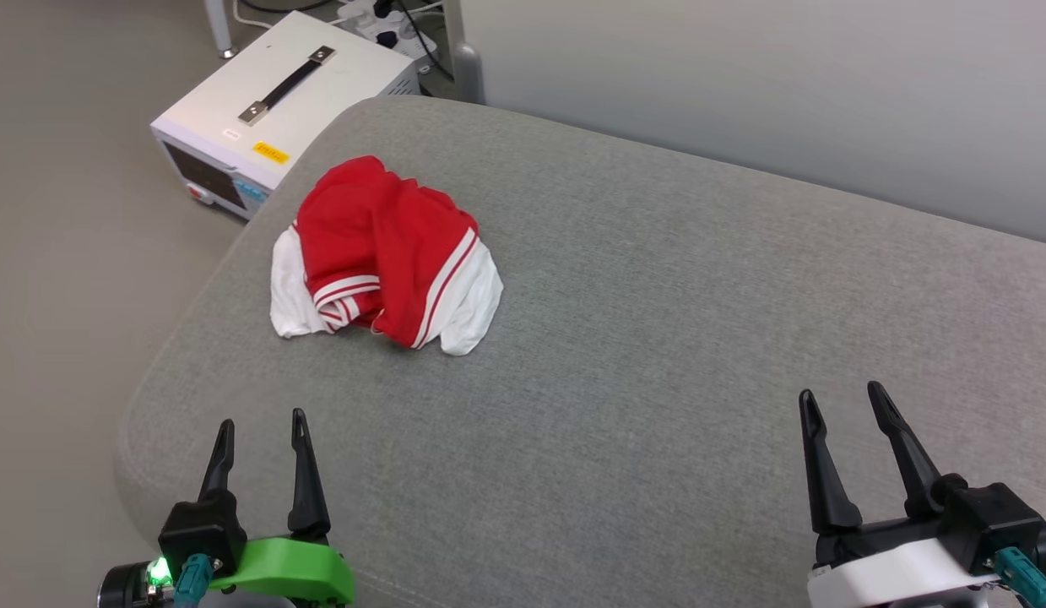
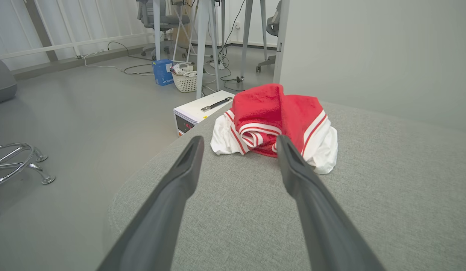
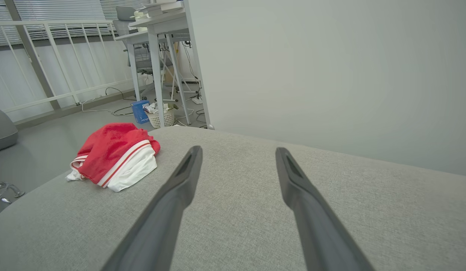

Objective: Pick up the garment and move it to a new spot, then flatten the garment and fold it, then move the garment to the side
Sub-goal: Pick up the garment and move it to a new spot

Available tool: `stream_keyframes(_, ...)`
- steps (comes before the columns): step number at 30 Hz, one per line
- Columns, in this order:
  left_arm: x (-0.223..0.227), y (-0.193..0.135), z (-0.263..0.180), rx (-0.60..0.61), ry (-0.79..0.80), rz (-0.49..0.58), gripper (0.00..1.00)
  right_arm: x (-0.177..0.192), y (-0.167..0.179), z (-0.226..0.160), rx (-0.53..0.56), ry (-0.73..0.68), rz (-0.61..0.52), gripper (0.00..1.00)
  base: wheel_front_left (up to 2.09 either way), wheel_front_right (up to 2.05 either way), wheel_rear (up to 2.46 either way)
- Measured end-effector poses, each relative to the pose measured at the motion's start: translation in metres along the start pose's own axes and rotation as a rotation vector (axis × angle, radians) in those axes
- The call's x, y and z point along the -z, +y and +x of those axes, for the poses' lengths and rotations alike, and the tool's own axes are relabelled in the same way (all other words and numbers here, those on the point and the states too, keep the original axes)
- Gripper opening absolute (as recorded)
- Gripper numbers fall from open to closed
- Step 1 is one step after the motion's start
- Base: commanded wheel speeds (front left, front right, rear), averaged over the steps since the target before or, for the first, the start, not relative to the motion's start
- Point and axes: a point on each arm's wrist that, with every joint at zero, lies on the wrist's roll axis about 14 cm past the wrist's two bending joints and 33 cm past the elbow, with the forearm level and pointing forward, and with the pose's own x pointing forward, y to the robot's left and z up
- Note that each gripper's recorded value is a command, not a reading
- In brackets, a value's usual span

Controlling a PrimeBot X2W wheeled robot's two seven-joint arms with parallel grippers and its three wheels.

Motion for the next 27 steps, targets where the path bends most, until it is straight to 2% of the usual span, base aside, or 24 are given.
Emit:
stream_keyframes(10, -0.002, 0.042, -0.02, -0.135, 0.002, 0.005, 1.0, 0.013, 0.036, 0.018, -0.12, 0.024, 0.028, 1.0, 0.0, 0.0, 0.0)
stream_keyframes(19, 0.002, 0.054, -0.024, -0.178, 0.021, -0.007, 1.0, 0.019, 0.043, 0.022, -0.146, 0.039, 0.031, 1.0, 0.0, 0.0, 0.0)
stream_keyframes(22, -0.005, 0.059, -0.009, -0.172, -0.005, -0.004, 1.0, 0.02, 0.039, 0.023, -0.137, 0.036, 0.018, 1.0, 0.0, 0.0, 0.0)
stream_keyframes(27, -0.048, 0.053, 0.045, -0.077, -0.132, 0.024, 1.0, 0.018, 0.027, 0.03, -0.119, 0.02, -0.004, 1.0, 0.0, 0.0, 0.0)
